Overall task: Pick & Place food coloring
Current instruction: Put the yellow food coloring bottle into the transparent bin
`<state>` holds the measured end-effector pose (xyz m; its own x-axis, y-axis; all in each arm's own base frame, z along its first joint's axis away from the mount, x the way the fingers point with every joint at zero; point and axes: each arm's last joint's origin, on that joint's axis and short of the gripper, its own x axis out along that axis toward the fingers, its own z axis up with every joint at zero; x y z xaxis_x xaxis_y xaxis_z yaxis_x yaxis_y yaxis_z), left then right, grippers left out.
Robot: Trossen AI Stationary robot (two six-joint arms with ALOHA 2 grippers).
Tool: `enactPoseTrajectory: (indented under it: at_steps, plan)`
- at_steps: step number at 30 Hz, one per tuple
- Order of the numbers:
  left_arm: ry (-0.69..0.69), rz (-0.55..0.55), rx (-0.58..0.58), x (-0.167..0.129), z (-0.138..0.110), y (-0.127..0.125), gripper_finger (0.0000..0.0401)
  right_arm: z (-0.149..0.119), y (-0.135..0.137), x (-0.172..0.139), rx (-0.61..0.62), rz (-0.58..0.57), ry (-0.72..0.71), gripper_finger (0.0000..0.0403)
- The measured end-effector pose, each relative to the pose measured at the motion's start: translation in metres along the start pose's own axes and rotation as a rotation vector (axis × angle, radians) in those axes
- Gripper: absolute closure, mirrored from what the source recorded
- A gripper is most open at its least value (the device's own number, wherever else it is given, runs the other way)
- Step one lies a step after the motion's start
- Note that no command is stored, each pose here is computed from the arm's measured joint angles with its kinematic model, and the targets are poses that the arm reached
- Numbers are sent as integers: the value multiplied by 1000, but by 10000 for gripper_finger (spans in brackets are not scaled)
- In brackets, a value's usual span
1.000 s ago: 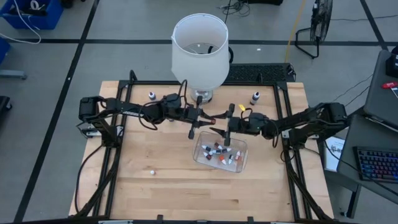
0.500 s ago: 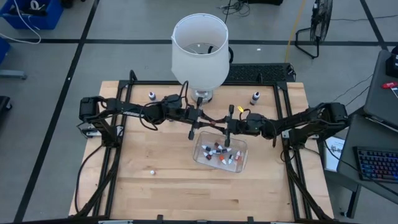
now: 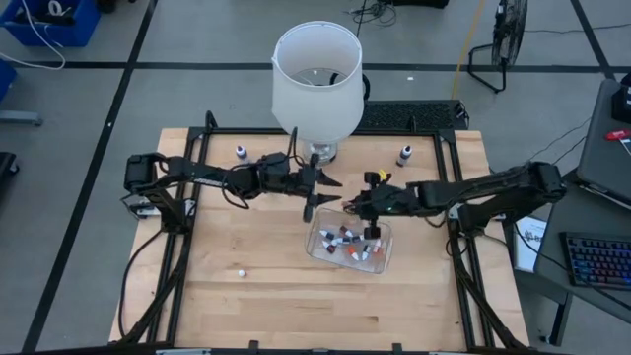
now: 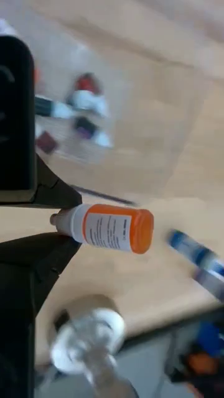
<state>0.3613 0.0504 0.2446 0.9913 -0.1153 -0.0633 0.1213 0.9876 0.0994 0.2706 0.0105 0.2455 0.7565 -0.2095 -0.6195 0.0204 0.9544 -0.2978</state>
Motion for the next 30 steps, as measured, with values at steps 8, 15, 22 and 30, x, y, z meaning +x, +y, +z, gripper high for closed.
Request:
enactPoseTrajectory:
  at_steps: [8,15,22,30]
  plan:
    - [91,-48,-35,4,-7,-20,238,-2,-2,-1,36,9,83,366]
    - [111,-31,-86,6,-7,-29,228,-2,-1,3,67,10,84,366]
    - [138,32,-77,10,-12,-34,179,-4,4,18,55,13,110,366]
    - [183,116,-77,16,-29,-27,147,-1,3,18,65,8,75,366]
